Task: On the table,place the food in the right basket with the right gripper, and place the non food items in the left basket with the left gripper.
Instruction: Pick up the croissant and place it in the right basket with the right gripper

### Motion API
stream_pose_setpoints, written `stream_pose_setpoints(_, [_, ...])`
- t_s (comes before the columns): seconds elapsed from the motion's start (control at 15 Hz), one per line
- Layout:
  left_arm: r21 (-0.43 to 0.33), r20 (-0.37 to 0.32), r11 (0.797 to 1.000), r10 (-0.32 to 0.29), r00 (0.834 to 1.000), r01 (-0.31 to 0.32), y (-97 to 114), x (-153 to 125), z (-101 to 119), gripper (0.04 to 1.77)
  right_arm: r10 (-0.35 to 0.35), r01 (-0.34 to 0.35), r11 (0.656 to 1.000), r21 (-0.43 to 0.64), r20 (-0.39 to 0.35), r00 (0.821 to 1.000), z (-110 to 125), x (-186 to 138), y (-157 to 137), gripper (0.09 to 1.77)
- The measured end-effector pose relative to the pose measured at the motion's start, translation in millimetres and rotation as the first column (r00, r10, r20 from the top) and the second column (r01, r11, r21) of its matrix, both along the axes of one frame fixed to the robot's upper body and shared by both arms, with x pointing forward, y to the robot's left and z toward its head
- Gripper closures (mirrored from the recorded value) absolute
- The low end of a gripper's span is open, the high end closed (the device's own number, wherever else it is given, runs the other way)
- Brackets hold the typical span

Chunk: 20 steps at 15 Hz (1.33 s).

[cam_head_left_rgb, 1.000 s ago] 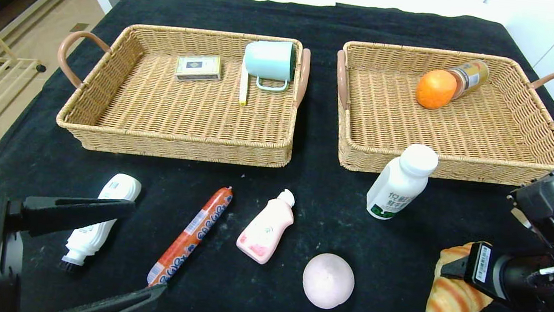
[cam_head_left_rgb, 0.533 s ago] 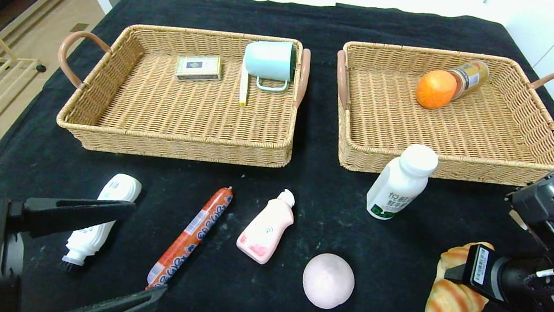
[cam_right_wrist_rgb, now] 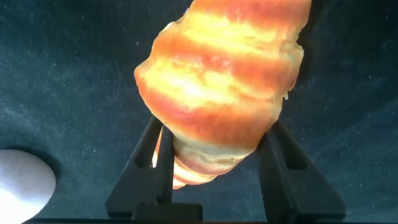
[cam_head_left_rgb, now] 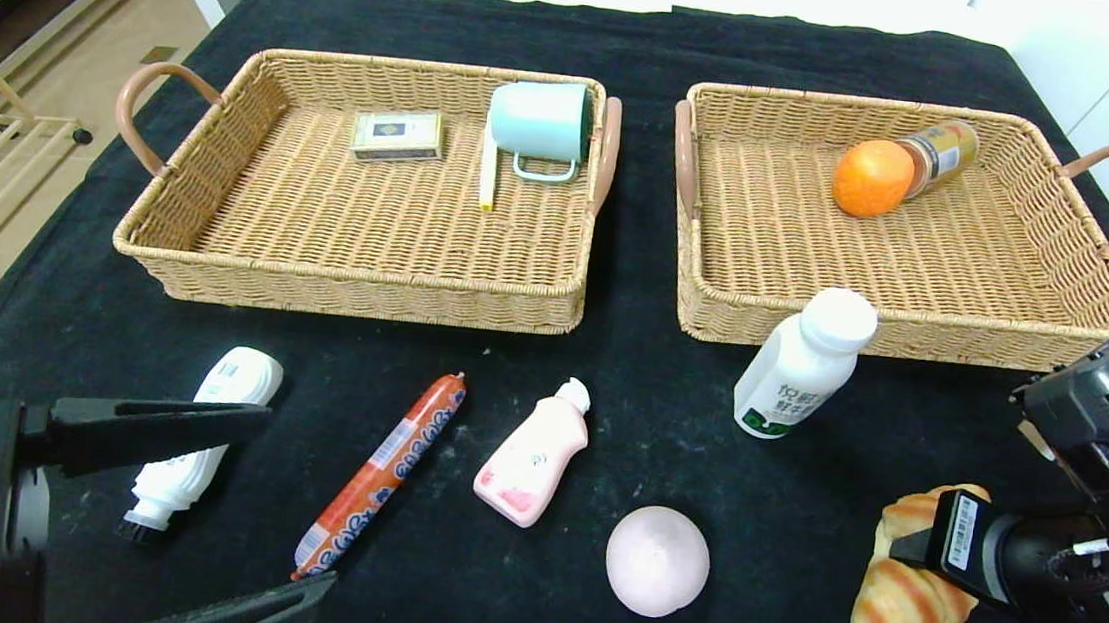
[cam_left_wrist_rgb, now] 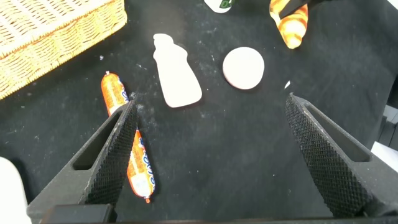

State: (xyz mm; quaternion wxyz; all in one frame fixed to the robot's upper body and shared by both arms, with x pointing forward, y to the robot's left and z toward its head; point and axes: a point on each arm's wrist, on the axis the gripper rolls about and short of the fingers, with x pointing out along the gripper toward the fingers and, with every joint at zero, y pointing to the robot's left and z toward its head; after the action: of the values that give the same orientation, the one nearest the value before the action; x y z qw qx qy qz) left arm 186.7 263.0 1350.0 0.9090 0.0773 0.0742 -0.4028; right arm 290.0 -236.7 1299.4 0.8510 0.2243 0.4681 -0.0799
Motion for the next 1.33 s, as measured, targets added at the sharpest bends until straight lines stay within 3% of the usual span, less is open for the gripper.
stream_pose_setpoints(0.47, [0.007,0.005,1.0,-0.003,1.0,0.003,0,0,-1,0.09,0.015,-0.015,1.0,0.002,0.008,1.0,4,-5,0,1.03])
stream_pose_setpoints(0.87, [0.006,0.009,1.0,0.001,1.0,-0.001,1,0,0,0.09,0.06,-0.06,0.998,-0.001,0.104,0.993,33,-26,-14,1.03])
stream_pose_setpoints(1.33, [0.005,0.016,1.0,0.003,1.0,-0.004,1,-1,0,0.09,0.149,-0.128,0.988,-0.09,0.282,0.948,84,-22,-25,1.03])
